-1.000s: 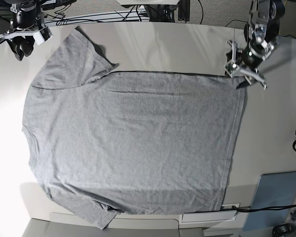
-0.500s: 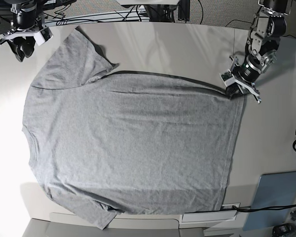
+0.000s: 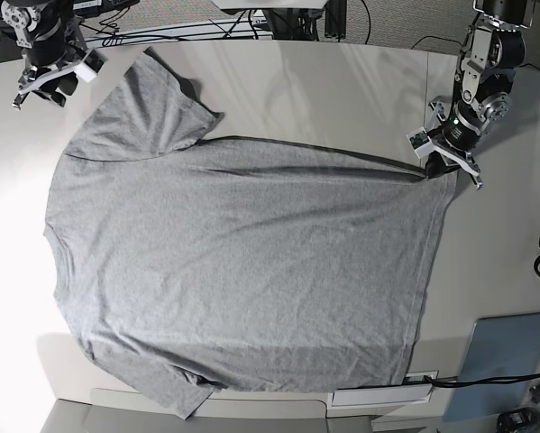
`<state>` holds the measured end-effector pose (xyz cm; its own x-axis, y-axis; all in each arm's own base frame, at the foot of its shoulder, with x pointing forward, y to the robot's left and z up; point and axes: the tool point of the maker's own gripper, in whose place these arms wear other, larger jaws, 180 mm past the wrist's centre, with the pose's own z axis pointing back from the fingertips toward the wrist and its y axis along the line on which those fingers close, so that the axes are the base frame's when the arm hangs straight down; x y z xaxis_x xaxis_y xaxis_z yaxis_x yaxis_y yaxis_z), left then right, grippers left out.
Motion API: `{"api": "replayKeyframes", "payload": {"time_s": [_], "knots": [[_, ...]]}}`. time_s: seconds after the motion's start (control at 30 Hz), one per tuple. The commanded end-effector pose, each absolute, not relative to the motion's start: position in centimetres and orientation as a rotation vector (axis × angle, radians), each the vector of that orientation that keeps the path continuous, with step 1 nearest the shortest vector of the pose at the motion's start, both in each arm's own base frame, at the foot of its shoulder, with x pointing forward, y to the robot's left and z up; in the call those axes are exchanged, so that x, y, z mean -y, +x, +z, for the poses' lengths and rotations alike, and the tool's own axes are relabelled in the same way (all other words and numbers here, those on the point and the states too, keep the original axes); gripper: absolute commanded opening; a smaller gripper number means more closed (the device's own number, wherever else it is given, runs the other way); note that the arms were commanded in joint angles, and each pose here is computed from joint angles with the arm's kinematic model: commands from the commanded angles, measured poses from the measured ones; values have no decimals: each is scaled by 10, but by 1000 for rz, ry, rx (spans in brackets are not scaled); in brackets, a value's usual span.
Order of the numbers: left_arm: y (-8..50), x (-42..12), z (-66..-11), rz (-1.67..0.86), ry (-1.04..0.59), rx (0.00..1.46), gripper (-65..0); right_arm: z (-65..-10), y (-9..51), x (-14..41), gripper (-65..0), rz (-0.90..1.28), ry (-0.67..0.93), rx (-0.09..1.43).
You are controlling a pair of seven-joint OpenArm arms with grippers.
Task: Fold the T-shirt properly
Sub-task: 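Move the right gripper to the shoulder edge by the sleeve and grasp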
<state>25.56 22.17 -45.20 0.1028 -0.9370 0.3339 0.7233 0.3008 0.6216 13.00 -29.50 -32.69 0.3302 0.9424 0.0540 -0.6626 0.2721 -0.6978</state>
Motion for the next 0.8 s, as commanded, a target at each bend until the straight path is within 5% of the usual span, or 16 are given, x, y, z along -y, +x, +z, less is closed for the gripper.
{"api": "replayKeyframes", "payload": {"time_s": [0.0,0.33,0.5,0.77], "knots": [[207,-241,-487,-1320,270,503,-650,-320,134,295,-461,1150,-650,536],[197,-216,-445,-1393,97,514,-650,-326,138,285,-460,1186,-586,540],[197,-218,-442,-1391,108,507,-650,-332,141,266,-312,1236,-471,562],[185,-216,-448,-1386,87,486,-650,-341,153,261,-311,1359,-402,531]]}}
